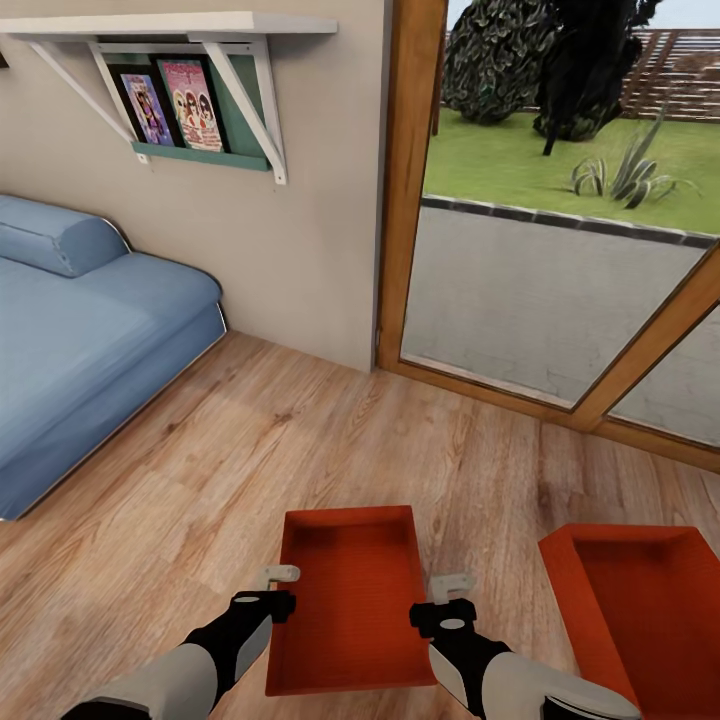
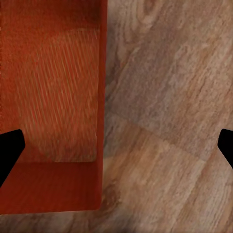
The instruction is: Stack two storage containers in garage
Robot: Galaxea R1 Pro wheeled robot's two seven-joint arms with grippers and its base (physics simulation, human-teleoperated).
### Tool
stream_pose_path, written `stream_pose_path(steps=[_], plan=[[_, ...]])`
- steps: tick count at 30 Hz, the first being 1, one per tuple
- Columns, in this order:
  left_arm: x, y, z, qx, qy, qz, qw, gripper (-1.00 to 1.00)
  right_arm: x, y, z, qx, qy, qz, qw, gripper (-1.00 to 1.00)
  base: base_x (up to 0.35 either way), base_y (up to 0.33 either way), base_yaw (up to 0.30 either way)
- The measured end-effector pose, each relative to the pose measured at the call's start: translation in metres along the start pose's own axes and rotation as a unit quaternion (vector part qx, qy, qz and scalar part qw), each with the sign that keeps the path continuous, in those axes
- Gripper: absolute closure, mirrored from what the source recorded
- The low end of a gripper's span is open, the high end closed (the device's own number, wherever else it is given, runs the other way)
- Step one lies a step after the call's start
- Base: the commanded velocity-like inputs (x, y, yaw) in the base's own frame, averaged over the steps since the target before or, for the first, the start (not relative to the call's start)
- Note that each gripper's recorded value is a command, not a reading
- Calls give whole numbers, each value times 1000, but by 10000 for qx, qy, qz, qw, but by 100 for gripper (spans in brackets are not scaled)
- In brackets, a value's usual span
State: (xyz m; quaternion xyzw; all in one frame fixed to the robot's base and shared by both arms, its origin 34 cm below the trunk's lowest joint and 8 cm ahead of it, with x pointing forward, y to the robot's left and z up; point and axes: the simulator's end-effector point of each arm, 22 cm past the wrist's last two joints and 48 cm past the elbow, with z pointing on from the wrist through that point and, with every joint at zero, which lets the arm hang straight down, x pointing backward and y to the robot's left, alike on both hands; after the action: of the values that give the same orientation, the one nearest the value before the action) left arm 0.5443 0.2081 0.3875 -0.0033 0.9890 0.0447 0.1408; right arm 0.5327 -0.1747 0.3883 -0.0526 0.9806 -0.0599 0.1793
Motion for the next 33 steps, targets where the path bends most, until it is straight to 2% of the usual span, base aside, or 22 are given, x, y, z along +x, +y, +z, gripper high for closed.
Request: stream_pose_path(steps=[4, 33], plan=[[0, 0, 0, -2, 2, -4, 10000, -100, 0, 0, 0, -4, 0, 2, 10000, -100, 0, 0, 0], [22, -2, 52, -17, -2, -7, 10000, -100, 24, 13, 49, -67, -21, -12, 10000, -100, 0, 0, 0]])
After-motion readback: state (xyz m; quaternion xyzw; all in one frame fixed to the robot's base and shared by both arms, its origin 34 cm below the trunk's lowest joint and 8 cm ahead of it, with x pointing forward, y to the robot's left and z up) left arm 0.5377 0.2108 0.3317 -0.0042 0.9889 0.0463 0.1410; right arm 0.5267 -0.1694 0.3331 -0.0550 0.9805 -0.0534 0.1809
